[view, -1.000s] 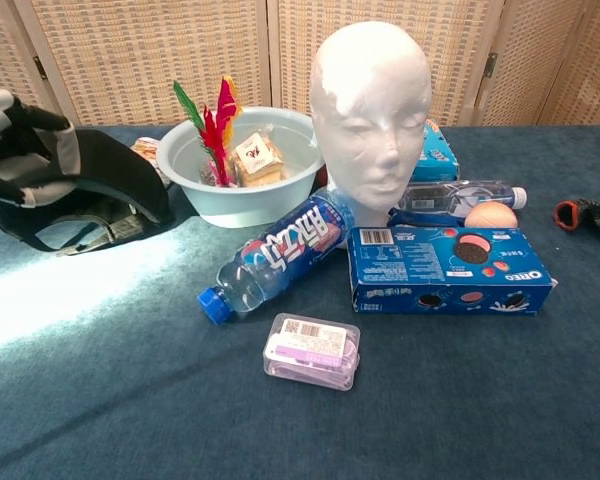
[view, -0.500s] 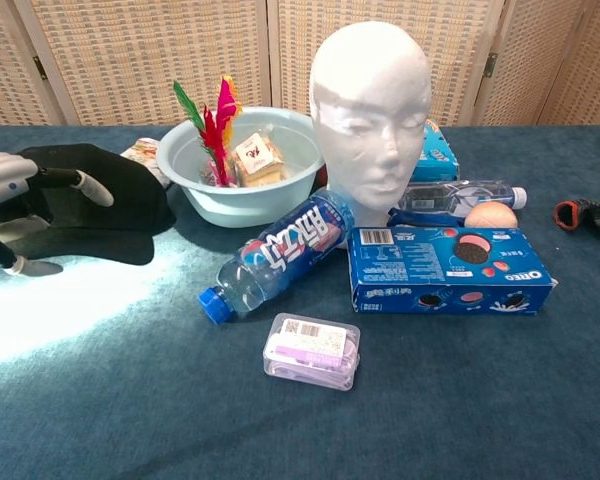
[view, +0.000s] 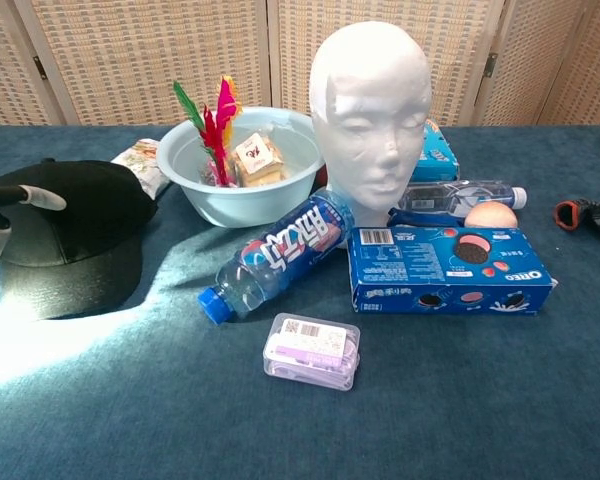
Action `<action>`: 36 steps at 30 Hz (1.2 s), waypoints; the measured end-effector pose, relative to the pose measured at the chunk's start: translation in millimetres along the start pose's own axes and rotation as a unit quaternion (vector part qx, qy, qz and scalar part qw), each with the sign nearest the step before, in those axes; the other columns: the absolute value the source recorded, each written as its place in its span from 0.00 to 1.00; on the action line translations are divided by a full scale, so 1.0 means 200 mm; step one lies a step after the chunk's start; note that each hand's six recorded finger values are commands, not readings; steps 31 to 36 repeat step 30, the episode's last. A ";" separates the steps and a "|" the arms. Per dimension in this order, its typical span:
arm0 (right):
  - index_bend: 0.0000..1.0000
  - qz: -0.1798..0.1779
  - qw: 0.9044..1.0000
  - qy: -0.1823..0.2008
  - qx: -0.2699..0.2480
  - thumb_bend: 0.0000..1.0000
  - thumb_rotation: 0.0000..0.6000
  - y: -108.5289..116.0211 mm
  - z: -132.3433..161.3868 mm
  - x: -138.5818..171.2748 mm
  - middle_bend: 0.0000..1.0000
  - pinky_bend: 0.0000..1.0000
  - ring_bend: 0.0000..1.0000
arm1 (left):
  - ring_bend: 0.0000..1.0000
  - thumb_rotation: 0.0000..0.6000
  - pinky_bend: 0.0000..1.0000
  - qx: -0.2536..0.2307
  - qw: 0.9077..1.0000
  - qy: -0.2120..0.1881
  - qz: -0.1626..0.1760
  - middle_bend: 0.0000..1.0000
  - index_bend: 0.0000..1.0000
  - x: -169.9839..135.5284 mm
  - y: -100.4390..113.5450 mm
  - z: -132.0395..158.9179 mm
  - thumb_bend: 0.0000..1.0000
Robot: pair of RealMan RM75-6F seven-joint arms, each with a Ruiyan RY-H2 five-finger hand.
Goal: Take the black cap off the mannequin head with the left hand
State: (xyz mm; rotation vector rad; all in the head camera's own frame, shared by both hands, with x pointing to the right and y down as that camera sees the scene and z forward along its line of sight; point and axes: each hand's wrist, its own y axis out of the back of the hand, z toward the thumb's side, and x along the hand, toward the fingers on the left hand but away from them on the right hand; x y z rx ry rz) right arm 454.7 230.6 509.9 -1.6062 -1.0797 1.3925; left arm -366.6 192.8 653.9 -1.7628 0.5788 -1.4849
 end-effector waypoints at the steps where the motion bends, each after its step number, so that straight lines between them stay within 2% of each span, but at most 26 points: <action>1: 0.25 0.001 1.000 -0.001 0.000 0.02 1.00 0.00 0.00 0.00 0.36 0.27 0.27 | 0.60 1.00 1.00 -0.003 1.000 0.005 0.005 0.50 0.00 -0.01 0.01 -0.01 0.00; 4: 0.25 0.006 1.000 -0.003 0.000 0.02 1.00 -0.01 -0.01 0.00 0.36 0.27 0.27 | 0.59 1.00 0.99 -0.019 0.999 0.024 0.023 0.49 0.02 -0.05 0.04 -0.04 0.00; 7: 0.25 0.011 1.000 -0.005 0.001 0.02 1.00 -0.02 -0.02 0.00 0.36 0.27 0.27 | 0.58 1.00 0.97 -0.039 0.997 0.043 0.043 0.48 0.15 -0.11 0.07 -0.08 0.00; 10: 0.25 0.015 1.000 -0.006 0.001 0.02 1.00 -0.03 -0.02 -0.01 0.36 0.27 0.27 | 0.57 1.00 0.93 -0.062 0.994 0.058 0.064 0.48 0.22 -0.16 0.10 -0.12 0.00; 14: 0.26 0.026 1.000 -0.007 0.000 0.02 1.00 -0.06 -0.02 -0.02 0.36 0.27 0.27 | 0.52 1.00 0.85 -0.079 0.989 0.082 0.092 0.46 0.22 -0.25 0.12 -0.18 0.00; 19: 0.26 0.036 0.999 -0.002 0.001 0.01 1.00 -0.09 0.00 -0.03 0.36 0.27 0.25 | 0.37 1.00 0.65 -0.079 0.986 0.109 0.100 0.35 0.19 -0.35 0.11 -0.25 0.00; 22: 0.27 0.038 0.999 0.005 0.001 0.02 1.00 -0.10 0.02 -0.04 0.35 0.27 0.25 | 0.33 1.00 0.57 -0.080 0.984 0.122 0.106 0.32 0.18 -0.40 0.12 -0.28 0.00; 29: 0.27 0.049 0.999 0.020 -0.001 0.02 1.00 -0.13 0.05 -0.08 0.35 0.27 0.25 | 0.32 1.00 0.54 -0.092 0.981 0.127 0.117 0.31 0.17 -0.51 0.12 -0.28 0.00; 36: 0.27 0.049 0.999 0.023 -0.002 0.02 1.00 -0.13 0.06 -0.08 0.35 0.27 0.25 | 0.32 1.00 0.54 -0.093 0.981 0.125 0.119 0.31 0.17 -0.52 0.12 -0.27 0.00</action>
